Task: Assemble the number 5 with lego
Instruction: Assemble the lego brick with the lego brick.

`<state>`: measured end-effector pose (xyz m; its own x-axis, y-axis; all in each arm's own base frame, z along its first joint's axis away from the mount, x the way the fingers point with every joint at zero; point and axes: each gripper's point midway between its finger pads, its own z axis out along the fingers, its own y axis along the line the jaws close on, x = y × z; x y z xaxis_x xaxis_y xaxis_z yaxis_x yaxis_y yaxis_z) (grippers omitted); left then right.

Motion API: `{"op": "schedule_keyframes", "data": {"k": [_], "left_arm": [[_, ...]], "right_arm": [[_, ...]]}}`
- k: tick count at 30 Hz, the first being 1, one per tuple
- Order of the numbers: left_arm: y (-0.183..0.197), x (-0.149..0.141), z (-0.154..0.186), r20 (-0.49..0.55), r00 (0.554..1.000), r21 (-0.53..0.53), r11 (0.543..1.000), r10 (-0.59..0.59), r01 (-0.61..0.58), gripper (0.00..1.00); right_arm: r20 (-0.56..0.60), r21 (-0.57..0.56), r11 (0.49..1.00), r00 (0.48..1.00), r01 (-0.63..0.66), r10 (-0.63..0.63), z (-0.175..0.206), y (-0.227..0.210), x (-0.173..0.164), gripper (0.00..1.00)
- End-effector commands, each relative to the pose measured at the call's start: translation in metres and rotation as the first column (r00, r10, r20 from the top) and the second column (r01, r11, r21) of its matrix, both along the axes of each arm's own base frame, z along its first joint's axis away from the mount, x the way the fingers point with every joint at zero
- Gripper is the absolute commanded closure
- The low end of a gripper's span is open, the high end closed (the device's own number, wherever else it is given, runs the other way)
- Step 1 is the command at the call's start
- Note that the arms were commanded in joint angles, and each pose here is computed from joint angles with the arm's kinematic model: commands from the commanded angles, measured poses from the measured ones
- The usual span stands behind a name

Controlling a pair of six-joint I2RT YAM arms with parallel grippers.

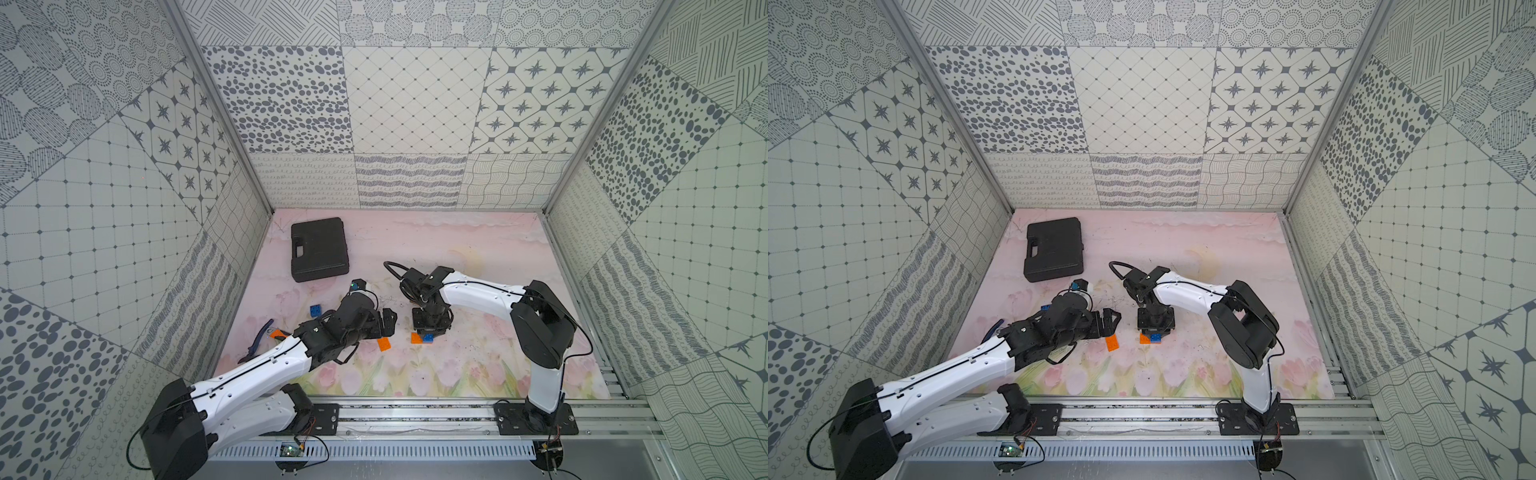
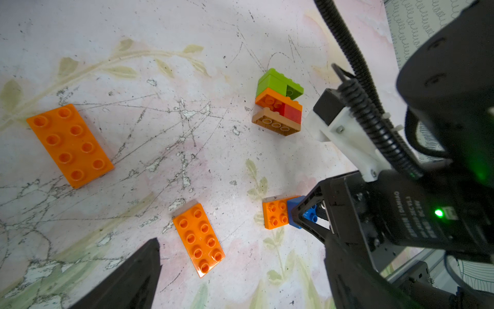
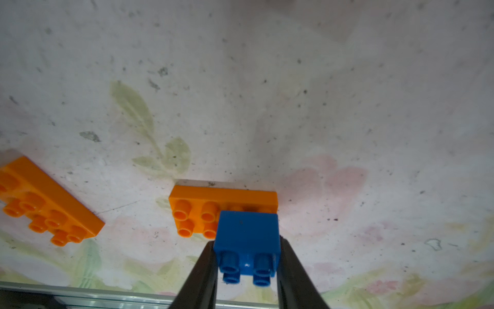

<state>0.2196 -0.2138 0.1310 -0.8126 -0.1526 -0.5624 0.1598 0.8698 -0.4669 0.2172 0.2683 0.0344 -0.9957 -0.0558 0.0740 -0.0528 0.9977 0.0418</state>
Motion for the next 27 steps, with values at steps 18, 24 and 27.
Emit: {"op": "schedule_keyframes", "data": {"k": [18,24,27], "left_arm": [[-0.002,0.004,0.009,0.025,1.0,-0.031,0.999,0.015,-0.015,0.01],[-0.003,0.004,0.01,0.024,1.0,-0.037,0.999,0.013,-0.012,0.01],[-0.003,0.005,0.01,0.025,1.0,-0.035,0.999,0.011,-0.011,0.01]], "right_arm": [[-0.104,-0.213,0.977,0.995,-0.016,-0.007,-0.104,-0.036,-0.044,0.76],[-0.034,-0.052,0.999,0.999,0.007,-0.009,-0.076,-0.013,-0.032,0.72],[0.057,-0.028,1.0,0.998,-0.011,0.012,-0.046,-0.008,-0.016,0.64]]}}
